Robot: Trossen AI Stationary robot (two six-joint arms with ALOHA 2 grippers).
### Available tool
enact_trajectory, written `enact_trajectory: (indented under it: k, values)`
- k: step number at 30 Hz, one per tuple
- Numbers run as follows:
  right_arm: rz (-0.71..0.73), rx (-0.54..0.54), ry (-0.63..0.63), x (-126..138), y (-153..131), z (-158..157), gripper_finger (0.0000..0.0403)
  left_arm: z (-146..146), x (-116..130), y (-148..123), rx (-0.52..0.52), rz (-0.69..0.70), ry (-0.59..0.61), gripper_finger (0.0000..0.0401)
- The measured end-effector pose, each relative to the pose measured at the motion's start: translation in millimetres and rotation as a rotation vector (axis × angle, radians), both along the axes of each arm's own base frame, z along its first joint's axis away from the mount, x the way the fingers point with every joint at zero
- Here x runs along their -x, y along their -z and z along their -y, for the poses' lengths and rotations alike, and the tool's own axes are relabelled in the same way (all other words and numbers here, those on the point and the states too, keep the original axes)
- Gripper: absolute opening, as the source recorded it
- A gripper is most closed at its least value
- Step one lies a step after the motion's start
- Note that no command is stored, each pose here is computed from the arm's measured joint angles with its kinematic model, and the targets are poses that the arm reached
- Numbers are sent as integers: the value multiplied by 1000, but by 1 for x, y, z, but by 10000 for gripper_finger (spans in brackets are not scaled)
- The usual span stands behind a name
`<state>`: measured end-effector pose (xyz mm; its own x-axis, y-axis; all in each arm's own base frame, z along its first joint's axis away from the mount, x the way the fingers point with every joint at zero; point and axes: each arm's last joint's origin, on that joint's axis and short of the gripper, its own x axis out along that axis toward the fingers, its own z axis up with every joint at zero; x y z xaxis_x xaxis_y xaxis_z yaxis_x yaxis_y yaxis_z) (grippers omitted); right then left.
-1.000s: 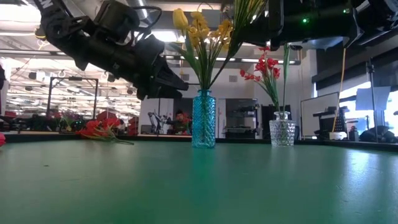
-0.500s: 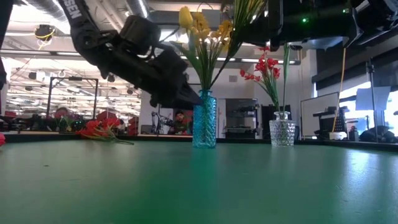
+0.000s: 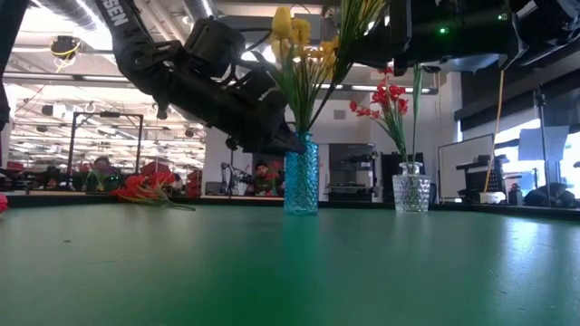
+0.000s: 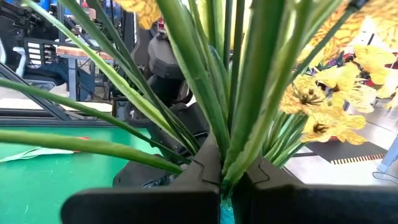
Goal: Sort flowers into vase by color
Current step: Put the yellow flowers into the blue crystal vase
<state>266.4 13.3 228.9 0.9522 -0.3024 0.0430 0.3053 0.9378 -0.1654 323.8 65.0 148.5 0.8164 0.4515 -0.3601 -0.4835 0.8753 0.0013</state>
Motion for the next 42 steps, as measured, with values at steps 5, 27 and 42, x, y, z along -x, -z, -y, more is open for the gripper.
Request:
enact_trajectory:
  k: [5,27,42]
  values:
    - [0,0,0,0,0,0,4,1,-3,-4,-10,14,-5,267]
    - [-10,-6,-1,0,1,0,4,-4,-13,-16,-7,21,-1,246]
    - [10,-5,1,0,-1,0,4,-5,-13,-16,3,18,13,132]
